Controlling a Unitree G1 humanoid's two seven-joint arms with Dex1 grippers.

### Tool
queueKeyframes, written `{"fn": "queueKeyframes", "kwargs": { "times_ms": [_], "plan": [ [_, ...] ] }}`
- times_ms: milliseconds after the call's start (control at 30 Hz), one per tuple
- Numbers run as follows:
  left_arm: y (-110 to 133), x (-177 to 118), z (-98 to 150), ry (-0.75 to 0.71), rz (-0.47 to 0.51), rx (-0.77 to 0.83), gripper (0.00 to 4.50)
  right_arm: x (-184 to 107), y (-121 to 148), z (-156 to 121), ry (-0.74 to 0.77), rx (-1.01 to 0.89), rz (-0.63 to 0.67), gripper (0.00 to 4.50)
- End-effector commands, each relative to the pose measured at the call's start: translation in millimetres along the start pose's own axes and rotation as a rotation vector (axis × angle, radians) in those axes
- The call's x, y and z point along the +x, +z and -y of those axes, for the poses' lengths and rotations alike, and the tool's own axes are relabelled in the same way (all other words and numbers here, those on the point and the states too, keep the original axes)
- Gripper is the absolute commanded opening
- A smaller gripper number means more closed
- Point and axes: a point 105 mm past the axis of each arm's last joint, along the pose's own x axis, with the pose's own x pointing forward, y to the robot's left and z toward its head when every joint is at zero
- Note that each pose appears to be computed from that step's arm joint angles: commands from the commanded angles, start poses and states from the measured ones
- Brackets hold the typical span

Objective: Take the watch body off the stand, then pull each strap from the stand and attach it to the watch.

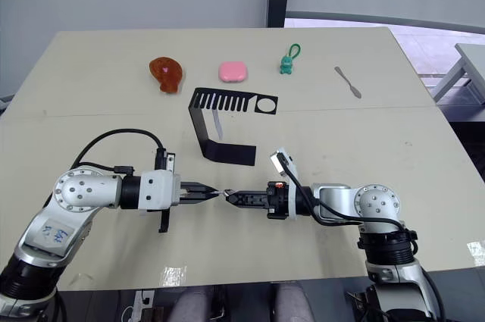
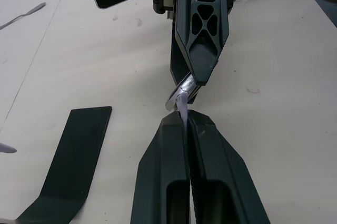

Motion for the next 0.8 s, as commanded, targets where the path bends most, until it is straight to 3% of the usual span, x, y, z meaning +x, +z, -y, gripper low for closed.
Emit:
{"fn": "queueKeyframes", "kwargs": {
  "times_ms": [33,800],
  "plan": [
    [20.4,8.7,6.3,-0.031,0.059,0.071,0.0,5.8,2.8,-12.7,0.056,-0.028,0.004,1.51],
    [20.9,14.3,2.0,-0.019,0.033,0.136,0.0,7.9,-2.5,-17.0,0.082,-0.029,-0.028,1.51]
  ]
}}
